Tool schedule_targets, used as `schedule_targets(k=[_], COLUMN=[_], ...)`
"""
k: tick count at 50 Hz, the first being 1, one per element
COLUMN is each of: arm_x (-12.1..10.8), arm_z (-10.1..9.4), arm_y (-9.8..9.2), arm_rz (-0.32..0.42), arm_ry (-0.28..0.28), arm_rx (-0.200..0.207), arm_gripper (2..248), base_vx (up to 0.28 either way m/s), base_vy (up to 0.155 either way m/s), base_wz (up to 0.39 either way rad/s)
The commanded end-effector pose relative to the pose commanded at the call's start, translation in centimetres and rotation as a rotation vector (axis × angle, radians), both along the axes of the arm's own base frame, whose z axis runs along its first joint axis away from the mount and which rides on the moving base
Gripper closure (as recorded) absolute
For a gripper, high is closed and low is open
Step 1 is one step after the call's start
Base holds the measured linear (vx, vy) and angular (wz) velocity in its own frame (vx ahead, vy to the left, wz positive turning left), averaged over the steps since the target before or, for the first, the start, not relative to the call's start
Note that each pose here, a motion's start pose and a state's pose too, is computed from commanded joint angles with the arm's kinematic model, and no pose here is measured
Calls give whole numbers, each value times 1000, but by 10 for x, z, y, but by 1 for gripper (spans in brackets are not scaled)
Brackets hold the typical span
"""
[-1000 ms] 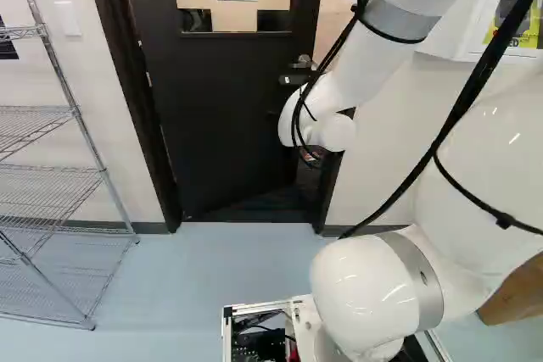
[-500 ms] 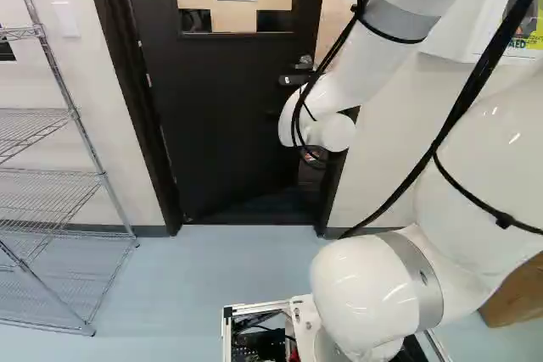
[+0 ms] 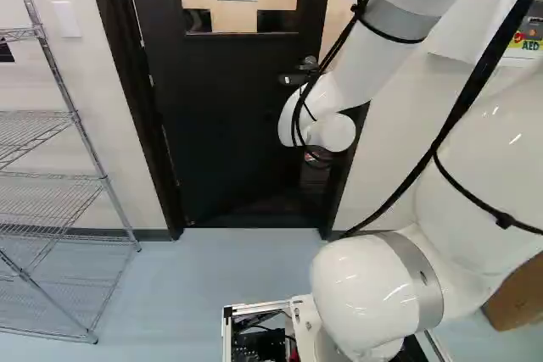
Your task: Open the door and move inside
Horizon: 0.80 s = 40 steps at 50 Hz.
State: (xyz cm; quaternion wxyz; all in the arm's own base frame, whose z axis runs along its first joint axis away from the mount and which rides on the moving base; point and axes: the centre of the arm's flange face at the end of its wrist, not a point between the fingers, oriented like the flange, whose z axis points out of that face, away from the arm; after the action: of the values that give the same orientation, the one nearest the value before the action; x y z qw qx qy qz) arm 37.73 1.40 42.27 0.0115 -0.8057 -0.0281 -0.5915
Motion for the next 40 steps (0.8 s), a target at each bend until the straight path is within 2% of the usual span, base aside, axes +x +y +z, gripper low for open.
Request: schedule_targets(k=[26, 40], arm_x=[0, 0], arm_z=[0, 0], arm_y=[0, 0], arm_rz=[0, 0], arm_ry=[0, 0], arm_rx=[0, 0], arm_gripper=[3, 3], base_vx=[62, 23], base_vy=[67, 16], base_wz=[-11, 2])
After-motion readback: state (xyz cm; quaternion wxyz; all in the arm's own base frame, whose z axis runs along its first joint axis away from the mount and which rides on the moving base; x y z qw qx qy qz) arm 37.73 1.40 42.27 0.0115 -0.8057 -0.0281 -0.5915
